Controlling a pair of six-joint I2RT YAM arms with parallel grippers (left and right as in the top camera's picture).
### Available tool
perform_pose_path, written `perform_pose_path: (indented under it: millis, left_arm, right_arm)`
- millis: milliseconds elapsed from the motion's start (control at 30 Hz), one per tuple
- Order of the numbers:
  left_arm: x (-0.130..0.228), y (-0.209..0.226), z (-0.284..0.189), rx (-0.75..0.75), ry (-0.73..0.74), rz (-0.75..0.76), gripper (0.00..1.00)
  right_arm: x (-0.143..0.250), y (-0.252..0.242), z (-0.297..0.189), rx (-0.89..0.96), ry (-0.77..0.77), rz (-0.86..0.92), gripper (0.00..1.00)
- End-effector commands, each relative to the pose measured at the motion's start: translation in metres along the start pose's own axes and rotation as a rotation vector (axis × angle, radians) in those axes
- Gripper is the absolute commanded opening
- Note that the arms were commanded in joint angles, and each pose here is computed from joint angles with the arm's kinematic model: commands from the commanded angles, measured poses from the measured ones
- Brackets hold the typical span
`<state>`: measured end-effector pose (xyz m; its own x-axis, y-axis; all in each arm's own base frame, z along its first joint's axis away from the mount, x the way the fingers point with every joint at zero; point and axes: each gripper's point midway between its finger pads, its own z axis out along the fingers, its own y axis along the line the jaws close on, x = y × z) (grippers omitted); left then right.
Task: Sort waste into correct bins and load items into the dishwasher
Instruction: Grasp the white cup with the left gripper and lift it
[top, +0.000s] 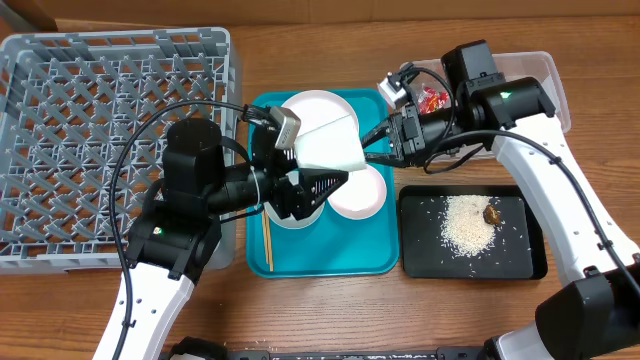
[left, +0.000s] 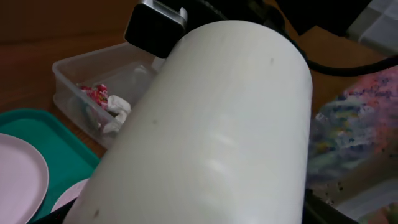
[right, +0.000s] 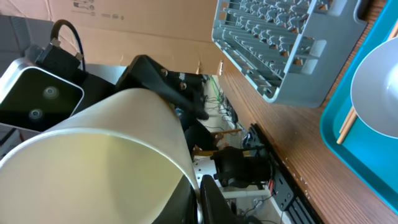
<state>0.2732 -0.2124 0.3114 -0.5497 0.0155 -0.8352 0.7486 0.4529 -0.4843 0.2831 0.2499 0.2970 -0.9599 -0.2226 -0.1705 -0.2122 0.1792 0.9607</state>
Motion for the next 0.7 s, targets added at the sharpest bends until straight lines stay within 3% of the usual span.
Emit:
perform_pose_path:
  millis: [0, 67, 167, 433, 533, 667]
  left_arm:
    - [-0.0108, -0.0092, -0.0018, 0.036, -0.024, 0.030, 0.75]
    - [-0.0110, -0.0092, -0.0019, 0.036, -0.025, 0.030, 0.75]
    - [-0.0114, -0.0085, -0.0018, 0.033, -0.026, 0.031, 0.85]
    - [-0.0138, -0.0025, -0.0018, -0.003, -0.038, 0.034, 0.84]
    - [-0.0138, -0.0026, -0.0018, -0.003, -0.038, 0.034, 0.80]
    - [-0.0139, -0.0027, -0.0019, -0.002, -0.038, 0.034, 0.67]
  right_arm:
    - [0.0005, -0.0073, 0.0031, 0.044, 0.004, -0.010, 0.04]
    - [0.0007, -0.0100, 0.0031, 0.059, 0.003, -0.005, 0.04]
    - [0.0014, -0.0135, 0.0027, 0.080, 0.003, 0.005, 0.04]
    - [0.0025, -0.0153, 0.0026, 0.089, 0.004, 0.015, 0.04]
    - [0.0027, -0.0154, 0.0026, 0.090, 0.005, 0.016, 0.04]
    - [0.0028, -0.0153, 0.0026, 0.089, 0.005, 0.017, 0.04]
